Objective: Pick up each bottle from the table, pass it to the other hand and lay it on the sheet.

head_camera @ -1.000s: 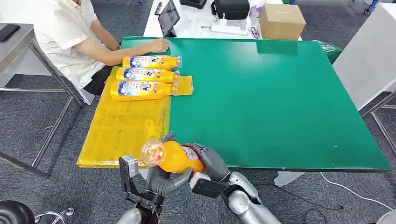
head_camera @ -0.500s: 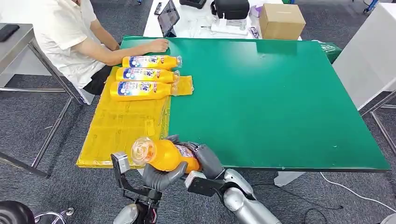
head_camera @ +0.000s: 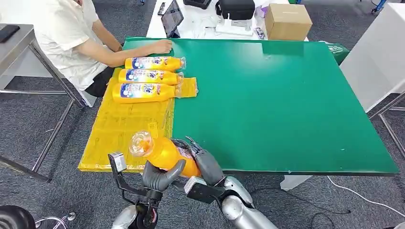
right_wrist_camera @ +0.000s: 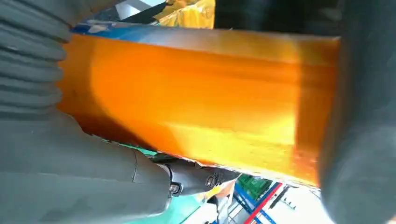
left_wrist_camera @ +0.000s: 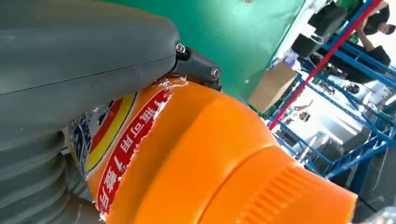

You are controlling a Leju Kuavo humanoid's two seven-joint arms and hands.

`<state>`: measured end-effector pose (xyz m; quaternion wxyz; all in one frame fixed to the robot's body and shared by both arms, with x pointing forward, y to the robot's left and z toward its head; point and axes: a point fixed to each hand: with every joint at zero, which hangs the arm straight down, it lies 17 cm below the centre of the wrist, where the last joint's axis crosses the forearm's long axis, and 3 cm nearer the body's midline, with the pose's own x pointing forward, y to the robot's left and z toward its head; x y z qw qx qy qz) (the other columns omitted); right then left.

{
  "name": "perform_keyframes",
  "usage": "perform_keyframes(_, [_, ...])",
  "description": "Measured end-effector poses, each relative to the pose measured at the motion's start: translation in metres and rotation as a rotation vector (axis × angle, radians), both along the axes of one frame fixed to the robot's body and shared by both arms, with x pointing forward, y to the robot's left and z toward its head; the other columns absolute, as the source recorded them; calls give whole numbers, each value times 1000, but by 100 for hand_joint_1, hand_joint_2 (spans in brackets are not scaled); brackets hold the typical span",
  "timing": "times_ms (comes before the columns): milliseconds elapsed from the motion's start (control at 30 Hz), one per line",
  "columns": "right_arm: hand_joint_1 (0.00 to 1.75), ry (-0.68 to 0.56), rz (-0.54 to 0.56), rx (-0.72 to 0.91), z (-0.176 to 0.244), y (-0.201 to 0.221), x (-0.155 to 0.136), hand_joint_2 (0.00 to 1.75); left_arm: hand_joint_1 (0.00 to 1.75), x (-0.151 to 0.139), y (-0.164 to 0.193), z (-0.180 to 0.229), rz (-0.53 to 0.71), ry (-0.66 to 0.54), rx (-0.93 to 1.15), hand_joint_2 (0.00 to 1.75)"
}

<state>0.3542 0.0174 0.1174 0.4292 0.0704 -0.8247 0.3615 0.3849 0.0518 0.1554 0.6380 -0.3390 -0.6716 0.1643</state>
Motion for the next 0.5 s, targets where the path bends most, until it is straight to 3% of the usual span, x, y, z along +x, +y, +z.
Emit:
perform_keyframes(133, [0, -77, -43, 25, 12, -2, -3, 0, 173, 10, 18, -8, 94, 46, 17, 175])
perform_keyframes(200, [0, -158, -106, 47, 25, -8, -6, 0, 173, 24, 53, -9, 279, 27, 144, 175])
perform_keyframes(233, [0, -194, -141, 55, 31, -12, -7, 0, 164, 29, 73, -3, 397, -20, 248, 175])
perform_keyframes(267, [0, -225, -168, 63, 37, -15, -9, 0, 175, 34, 88, 7, 492, -79, 341, 175])
perform_keyframes(500, [0, -426, -278, 60, 71, -23, -21, 0, 175, 42, 114, 56, 745, -407, 788, 175])
